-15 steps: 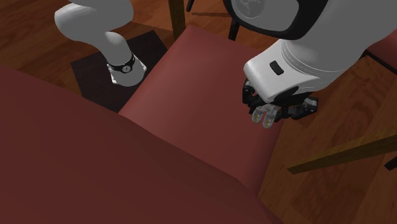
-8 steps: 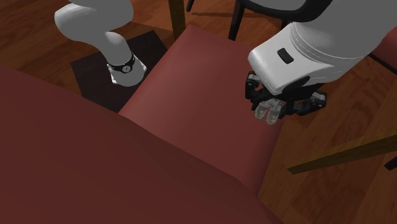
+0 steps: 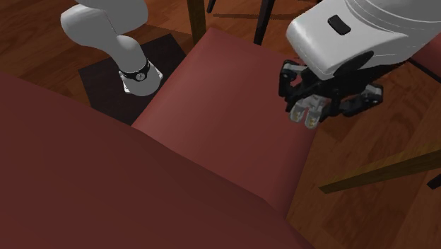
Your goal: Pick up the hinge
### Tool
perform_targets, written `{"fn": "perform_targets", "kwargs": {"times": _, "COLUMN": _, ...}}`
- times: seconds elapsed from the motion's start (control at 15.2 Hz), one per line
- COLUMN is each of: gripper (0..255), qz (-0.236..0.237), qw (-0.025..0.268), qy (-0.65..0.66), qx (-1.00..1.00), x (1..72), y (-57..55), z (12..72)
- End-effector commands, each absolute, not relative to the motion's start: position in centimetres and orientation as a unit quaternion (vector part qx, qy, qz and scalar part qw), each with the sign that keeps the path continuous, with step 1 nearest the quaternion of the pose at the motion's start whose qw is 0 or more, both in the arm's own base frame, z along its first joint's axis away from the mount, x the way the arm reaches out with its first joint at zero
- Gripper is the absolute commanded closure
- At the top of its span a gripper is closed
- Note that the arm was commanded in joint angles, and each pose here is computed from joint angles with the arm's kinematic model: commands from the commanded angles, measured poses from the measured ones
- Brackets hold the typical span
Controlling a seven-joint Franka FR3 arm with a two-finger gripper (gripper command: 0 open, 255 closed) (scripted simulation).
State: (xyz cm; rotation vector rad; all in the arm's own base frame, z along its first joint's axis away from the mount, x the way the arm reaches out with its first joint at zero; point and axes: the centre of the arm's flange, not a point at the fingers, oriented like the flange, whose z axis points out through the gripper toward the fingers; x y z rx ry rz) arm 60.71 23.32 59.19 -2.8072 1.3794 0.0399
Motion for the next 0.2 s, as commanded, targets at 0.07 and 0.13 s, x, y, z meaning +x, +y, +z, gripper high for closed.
{"fn": "perform_targets", "kwargs": {"times": 0.07, "gripper": 255, "qz": 0.013, "qw": 0.007, "qy": 0.441, "qx": -0.897, "x": 60.74, "y": 23.38, "z": 60.28}}
{"fn": "perform_targets", "kwargs": {"times": 0.13, "gripper": 255, "qz": 0.013, "qw": 0.007, "qy": 0.441, "qx": -0.897, "x": 60.74, "y": 23.37, "z": 60.28}}
